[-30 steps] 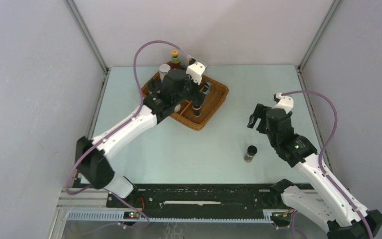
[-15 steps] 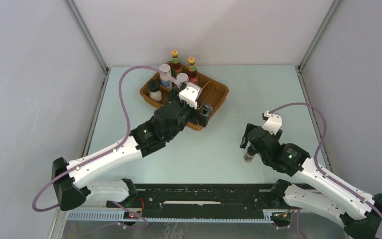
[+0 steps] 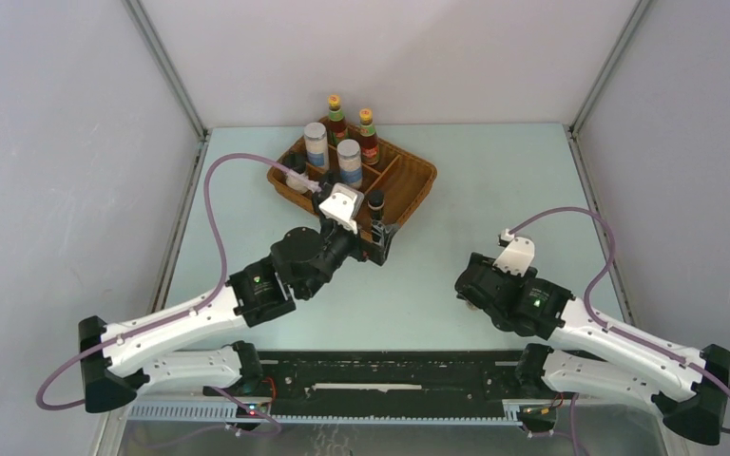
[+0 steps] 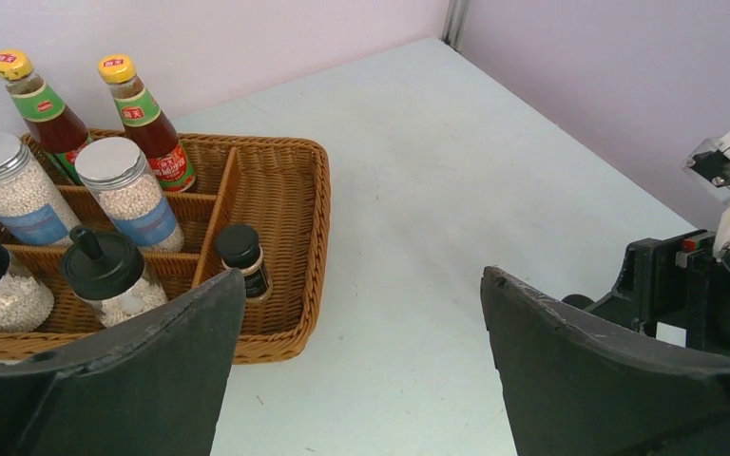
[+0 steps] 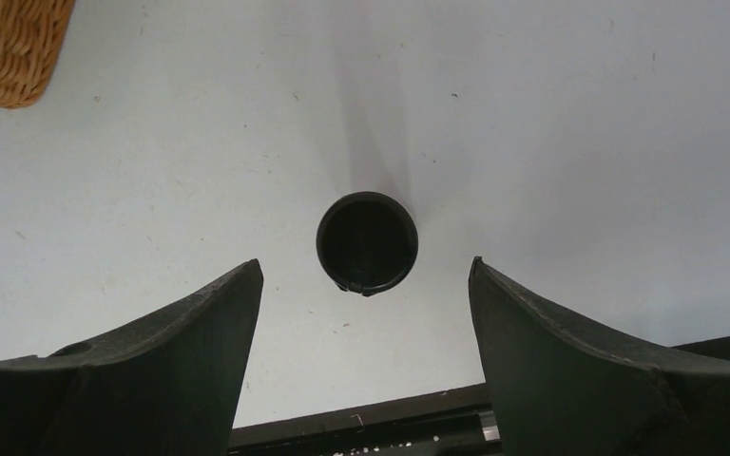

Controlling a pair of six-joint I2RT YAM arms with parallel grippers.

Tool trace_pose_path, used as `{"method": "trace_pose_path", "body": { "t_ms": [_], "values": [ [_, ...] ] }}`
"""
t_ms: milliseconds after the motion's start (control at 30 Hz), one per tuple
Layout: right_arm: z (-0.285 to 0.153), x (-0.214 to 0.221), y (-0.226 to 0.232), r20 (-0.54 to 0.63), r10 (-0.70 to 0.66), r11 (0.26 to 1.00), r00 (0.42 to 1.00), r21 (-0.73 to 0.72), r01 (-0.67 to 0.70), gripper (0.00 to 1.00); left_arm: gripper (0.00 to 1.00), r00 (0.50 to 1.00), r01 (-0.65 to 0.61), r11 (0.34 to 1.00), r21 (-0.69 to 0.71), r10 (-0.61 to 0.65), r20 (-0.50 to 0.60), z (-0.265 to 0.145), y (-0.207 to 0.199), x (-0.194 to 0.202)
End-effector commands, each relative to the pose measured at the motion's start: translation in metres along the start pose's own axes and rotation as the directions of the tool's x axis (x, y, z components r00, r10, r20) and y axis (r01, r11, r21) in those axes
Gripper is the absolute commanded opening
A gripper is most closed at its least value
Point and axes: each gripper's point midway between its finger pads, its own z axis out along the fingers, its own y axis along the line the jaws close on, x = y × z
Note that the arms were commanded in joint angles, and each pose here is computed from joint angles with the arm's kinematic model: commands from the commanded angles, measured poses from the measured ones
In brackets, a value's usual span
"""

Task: Organize the condiment bottles
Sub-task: Pick up the bottle from the center of the board.

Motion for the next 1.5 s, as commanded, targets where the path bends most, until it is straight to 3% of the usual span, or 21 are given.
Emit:
{"method": "trace_pose_path", "body": {
  "t_ms": [0, 1133, 1467],
  "values": [
    [0.003, -0.002, -0.006, 0.038, 0.038, 0.998, 0.999, 0.039, -0.040, 0.87, 0.98, 0.998, 0.047, 0.999, -0.015, -0.047, 0.047, -0.007, 0.004, -0.004],
    [0.027, 0.006, -0.003, 0.007, 0.023, 0.998, 1.000, 0.057, -0.024, 0.71, 0.98, 0.999, 0.021, 0.999, -0.041, -0.019, 0.050, -0.011, 0.013, 0.007],
    [0.029, 0.007, -0.002, -0.001, 0.022, 0.998, 1.000, 0.059, -0.022, 0.55, 0.98, 0.999, 0.020, 0.999, -0.041, -0.018, 0.050, -0.010, 0.013, 0.008]
  ]
}}
